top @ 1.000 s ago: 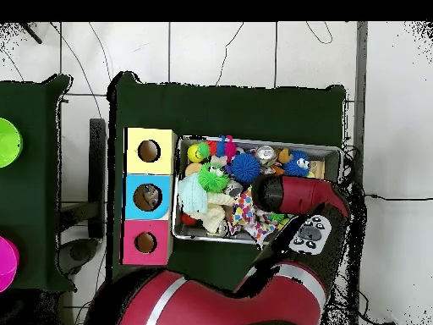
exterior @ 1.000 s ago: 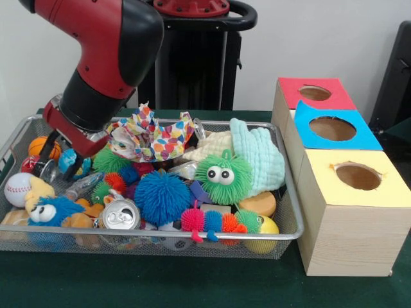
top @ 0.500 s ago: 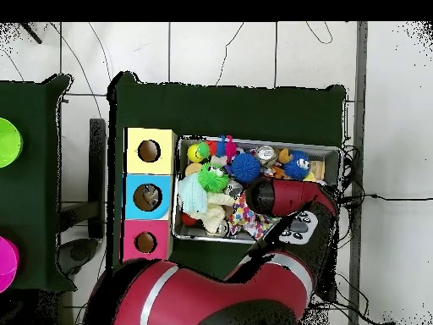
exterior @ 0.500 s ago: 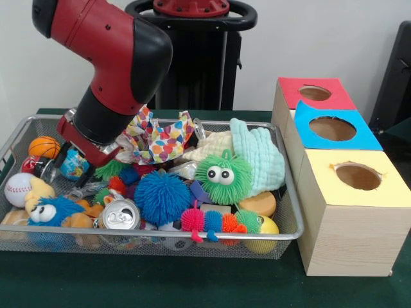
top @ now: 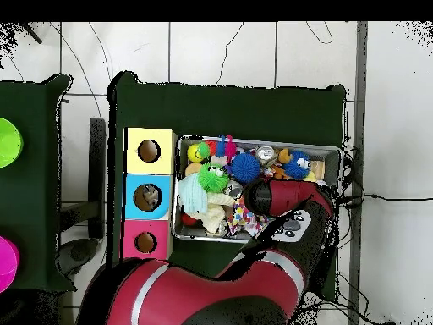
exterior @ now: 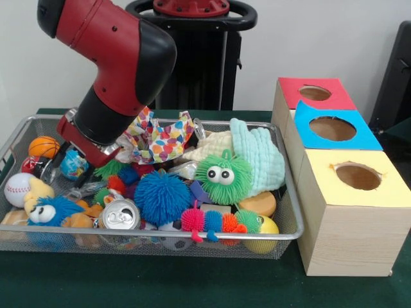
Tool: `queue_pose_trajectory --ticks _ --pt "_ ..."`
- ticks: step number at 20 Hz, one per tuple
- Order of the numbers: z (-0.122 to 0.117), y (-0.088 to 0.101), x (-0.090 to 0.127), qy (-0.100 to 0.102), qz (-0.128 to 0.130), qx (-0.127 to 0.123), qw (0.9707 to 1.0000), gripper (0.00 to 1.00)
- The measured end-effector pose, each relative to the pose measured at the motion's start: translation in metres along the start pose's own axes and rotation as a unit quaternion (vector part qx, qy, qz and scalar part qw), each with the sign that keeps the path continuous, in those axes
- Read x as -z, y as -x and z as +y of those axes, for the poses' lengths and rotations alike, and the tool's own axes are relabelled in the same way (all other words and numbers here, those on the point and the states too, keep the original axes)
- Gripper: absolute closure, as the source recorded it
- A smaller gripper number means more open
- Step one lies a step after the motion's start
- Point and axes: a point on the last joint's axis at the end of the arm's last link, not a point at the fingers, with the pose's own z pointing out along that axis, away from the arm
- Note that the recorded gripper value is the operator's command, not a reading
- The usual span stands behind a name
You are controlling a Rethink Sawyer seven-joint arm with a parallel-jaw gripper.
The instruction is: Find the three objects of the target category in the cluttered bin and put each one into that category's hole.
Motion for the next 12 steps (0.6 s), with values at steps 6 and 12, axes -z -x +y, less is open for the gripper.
queue_pose_trajectory --ticks 6,12 --pt "0.0003 0.0009 0.0008 0.002 0.001 -0.005 1.0000 0.00" --pt "0.0020 0.0032 0.0050 0.007 0.004 -0.021 0.9997 0.00"
